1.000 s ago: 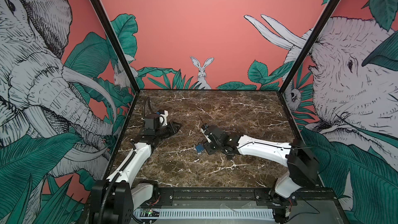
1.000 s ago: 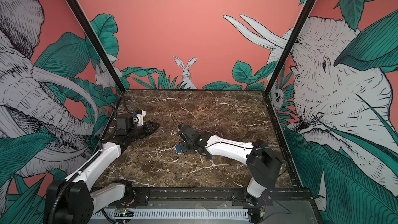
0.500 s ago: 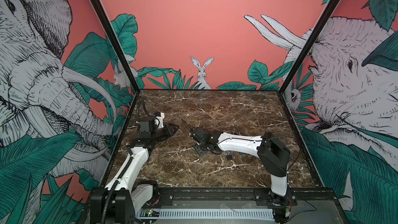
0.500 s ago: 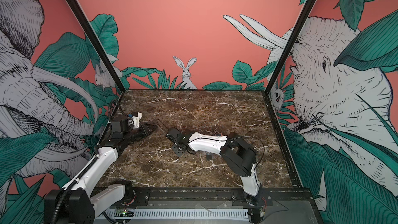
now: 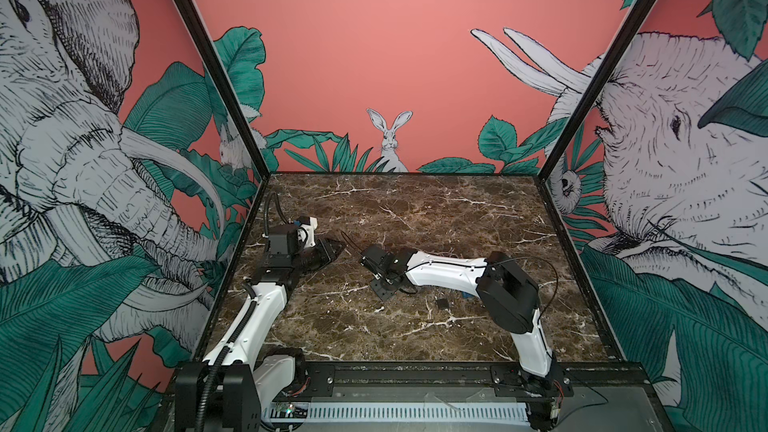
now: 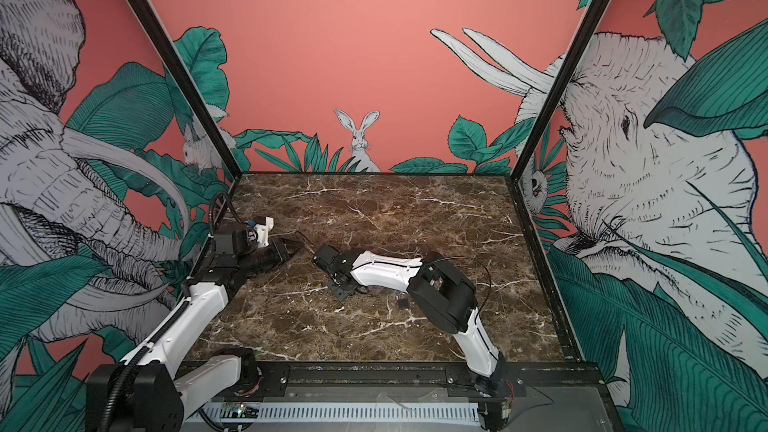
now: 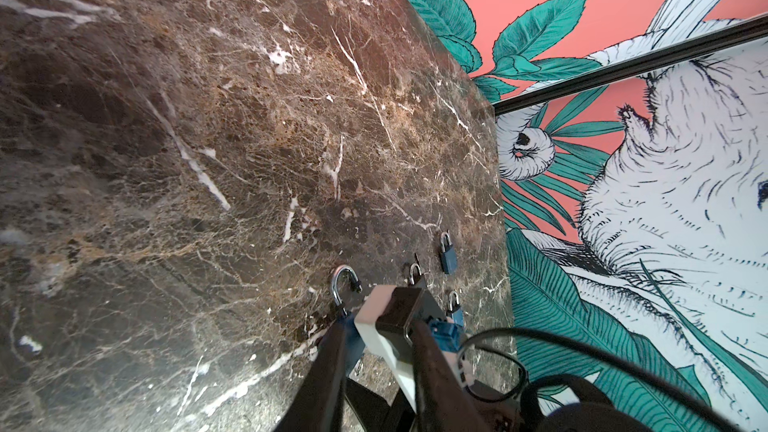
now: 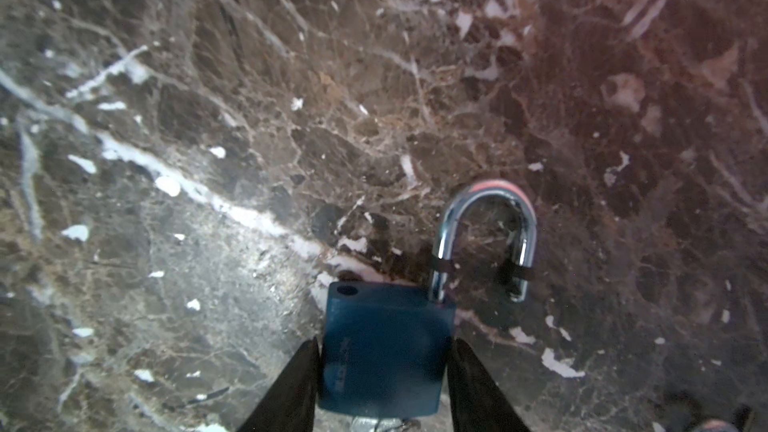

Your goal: Lock with the key

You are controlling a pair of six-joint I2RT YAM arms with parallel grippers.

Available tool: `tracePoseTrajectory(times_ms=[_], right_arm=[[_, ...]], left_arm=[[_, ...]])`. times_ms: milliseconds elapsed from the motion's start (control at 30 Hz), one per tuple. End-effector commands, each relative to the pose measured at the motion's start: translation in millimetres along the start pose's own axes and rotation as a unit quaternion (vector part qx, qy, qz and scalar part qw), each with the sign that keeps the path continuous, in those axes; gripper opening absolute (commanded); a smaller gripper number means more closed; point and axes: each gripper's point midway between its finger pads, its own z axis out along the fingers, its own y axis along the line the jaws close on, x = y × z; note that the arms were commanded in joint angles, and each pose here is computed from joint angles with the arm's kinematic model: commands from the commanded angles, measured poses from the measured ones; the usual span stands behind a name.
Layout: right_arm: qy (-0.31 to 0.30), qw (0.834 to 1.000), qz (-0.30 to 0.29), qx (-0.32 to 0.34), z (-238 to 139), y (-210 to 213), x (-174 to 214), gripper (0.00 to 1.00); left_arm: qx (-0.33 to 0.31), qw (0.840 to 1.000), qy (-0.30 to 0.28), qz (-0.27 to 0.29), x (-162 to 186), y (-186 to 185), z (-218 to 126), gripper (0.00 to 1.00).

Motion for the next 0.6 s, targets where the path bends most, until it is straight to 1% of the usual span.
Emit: tracePoseTrajectory(times_ms=[0,100,267,400,500,567], right_arm=[[0.023,1.0,-0.002,-0.002,4.6,4.5,5.6,0.46],[0.03,1.0,-0.001,-0.007,6.8,6.9,6.3,0.45],[0.043,0.999,0.007,-0.011,11.0,7.4,10.0,0.51],[0.052,0.999,0.007,-0.012,14.1,7.8,11.4,0.53],[0.058,0.998,0.009,-0.009,16.3,6.9,11.6,0.52],[0.062,0.998,0.009,-0.009,17.9,6.9,11.7,0.49]], left_arm=[[0.005,1.0,-0.001,-0.004,-0.2,0.3,-0.8,0.3],[0.007,1.0,0.001,-0.005,0.8,0.3,-0.6,0.3],[0.007,1.0,-0.001,-0.006,1.8,1.9,-0.8,0.3],[0.008,1.0,-0.002,-0.007,1.4,2.1,-1.3,0.3],[0.008,1.0,-0.002,-0.007,1.6,2.2,-1.1,0.3],[0.008,1.0,-0.002,-0.006,1.3,2.2,-1.2,0.3]])
